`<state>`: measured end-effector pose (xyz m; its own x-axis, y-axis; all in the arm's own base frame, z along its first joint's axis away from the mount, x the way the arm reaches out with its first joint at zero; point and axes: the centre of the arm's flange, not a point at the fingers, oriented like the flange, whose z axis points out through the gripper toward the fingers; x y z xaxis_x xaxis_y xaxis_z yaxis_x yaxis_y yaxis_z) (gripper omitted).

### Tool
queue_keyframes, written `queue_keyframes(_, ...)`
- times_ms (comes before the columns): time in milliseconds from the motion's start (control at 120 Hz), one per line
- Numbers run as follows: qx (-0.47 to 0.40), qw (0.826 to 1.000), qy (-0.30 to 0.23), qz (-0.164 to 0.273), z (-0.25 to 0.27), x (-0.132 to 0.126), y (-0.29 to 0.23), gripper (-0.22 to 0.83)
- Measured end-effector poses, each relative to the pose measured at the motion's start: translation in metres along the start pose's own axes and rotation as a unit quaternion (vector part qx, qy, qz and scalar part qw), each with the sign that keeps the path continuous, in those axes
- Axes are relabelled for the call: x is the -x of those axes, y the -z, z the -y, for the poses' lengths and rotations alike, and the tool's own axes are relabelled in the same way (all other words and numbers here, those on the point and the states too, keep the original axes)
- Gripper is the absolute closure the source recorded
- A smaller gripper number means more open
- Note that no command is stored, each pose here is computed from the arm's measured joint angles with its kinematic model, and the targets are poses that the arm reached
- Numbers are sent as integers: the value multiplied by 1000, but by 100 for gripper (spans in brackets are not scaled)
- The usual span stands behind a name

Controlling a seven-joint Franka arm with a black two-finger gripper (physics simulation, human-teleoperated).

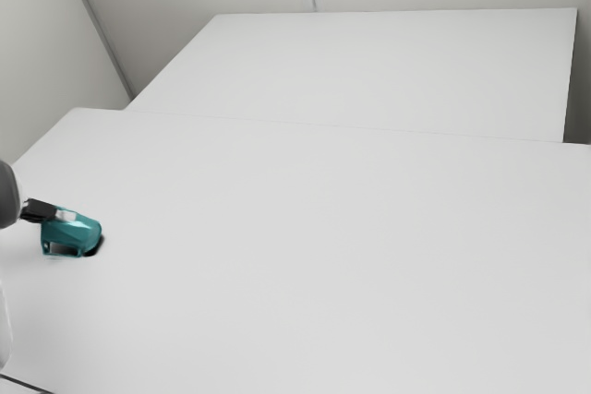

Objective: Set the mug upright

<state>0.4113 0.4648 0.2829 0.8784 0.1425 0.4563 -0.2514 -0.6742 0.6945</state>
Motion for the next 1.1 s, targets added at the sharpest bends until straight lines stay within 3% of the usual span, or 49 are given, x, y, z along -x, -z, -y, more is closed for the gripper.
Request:
queue_keyframes(200, 13, 998, -57, -11, -36, -53, -13, 76)
queue_keyframes(333, 25, 994, -110, -6, -76, -102, -34, 76)
queue_keyframes(450, 23, 982, -180, 44, -149, -155, -77, 76)
queue_keyframes(533, -4, 970, -223, 98, -201, -173, -102, 76)
queue_keyframes(692, -95, 924, -291, 231, -278, -186, -144, 76)
queue_keyframes(825, -170, 880, -309, 319, -317, -174, -167, 76)
queue_keyframes(942, -215, 854, -309, 359, -342, -157, -191, 76)
queue_keyframes(1100, -259, 833, -310, 378, -365, -143, -239, 76)
